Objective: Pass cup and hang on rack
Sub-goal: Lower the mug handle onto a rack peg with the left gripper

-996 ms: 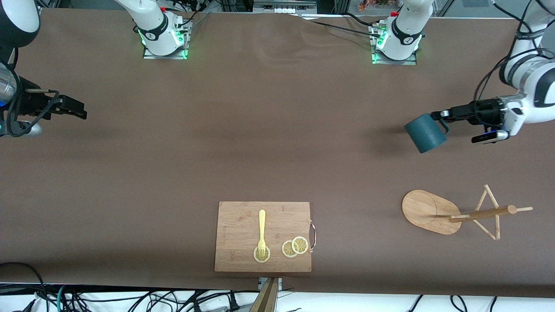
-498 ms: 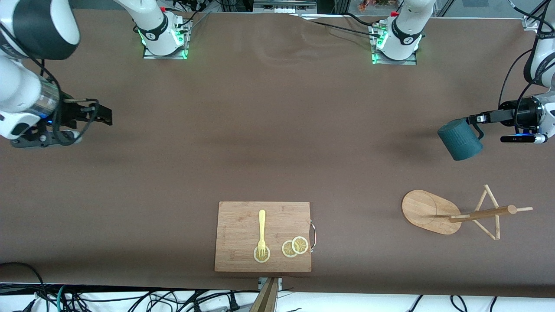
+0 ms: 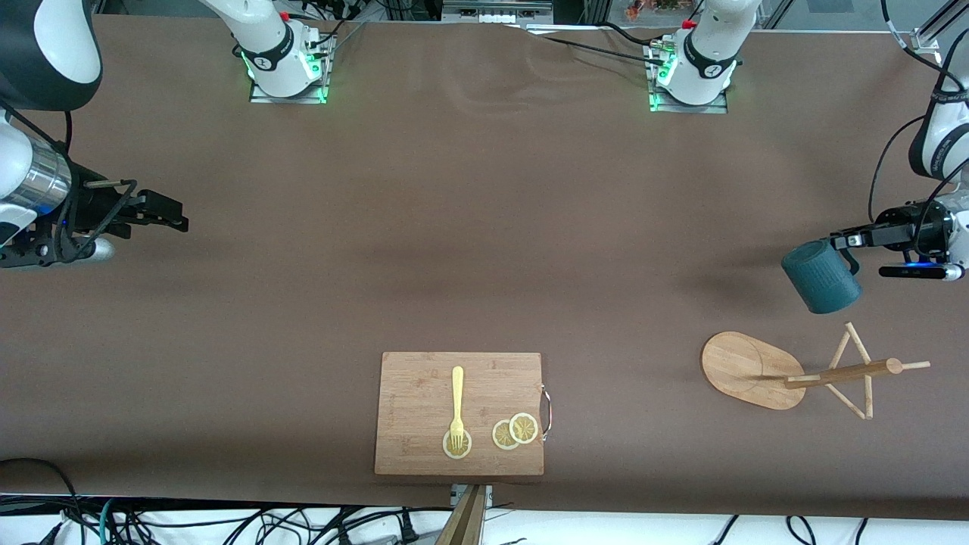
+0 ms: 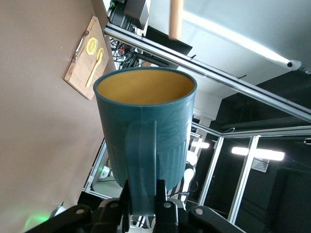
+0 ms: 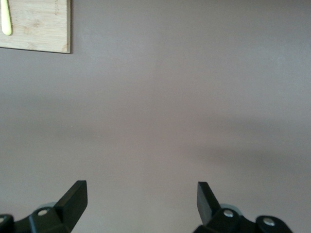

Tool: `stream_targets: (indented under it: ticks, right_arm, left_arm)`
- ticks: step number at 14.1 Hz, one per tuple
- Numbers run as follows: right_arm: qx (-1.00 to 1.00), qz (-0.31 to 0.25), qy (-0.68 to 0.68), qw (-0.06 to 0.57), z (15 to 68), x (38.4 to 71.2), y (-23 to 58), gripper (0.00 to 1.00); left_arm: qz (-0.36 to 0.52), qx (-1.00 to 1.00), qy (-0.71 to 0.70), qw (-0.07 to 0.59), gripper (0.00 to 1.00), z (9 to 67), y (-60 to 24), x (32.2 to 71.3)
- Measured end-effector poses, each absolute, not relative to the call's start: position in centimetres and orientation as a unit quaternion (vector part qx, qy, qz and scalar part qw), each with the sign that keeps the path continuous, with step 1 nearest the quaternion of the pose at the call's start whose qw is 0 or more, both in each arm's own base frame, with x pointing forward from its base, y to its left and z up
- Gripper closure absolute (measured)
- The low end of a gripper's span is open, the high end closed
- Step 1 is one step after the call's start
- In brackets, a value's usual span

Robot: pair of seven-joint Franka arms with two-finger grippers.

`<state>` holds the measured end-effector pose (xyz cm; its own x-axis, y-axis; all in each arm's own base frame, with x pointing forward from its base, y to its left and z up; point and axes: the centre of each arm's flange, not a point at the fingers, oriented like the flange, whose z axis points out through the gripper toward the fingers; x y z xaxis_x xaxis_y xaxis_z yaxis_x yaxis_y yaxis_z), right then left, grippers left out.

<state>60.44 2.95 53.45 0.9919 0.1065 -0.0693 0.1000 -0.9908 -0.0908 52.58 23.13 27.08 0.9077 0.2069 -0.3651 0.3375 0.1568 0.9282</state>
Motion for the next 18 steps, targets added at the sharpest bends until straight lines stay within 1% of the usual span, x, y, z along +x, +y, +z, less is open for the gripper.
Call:
stream_targets:
  ticks: [5, 10, 18]
  right_arm:
    - [-0.997, 0.036, -0.057, 0.044, 53.4, 60.5, 3.6, 0.00]
    - [-0.997, 0.036, -0.057, 0.044, 53.4, 60.5, 3.6, 0.00]
    - [-0.997, 0.036, -0.057, 0.044, 53.4, 60.5, 3.6, 0.00]
  left_arm:
    - [-0.030, 0.636, 0.203, 0.743, 0.79, 26.3, 23.7, 55.0]
    - [-0.019, 0.627, 0.203, 0.752, 0.79, 26.5, 23.7, 55.7]
    - [-0.008, 0.595, 0.222, 0.772, 0.79, 22.5, 25.2, 57.0]
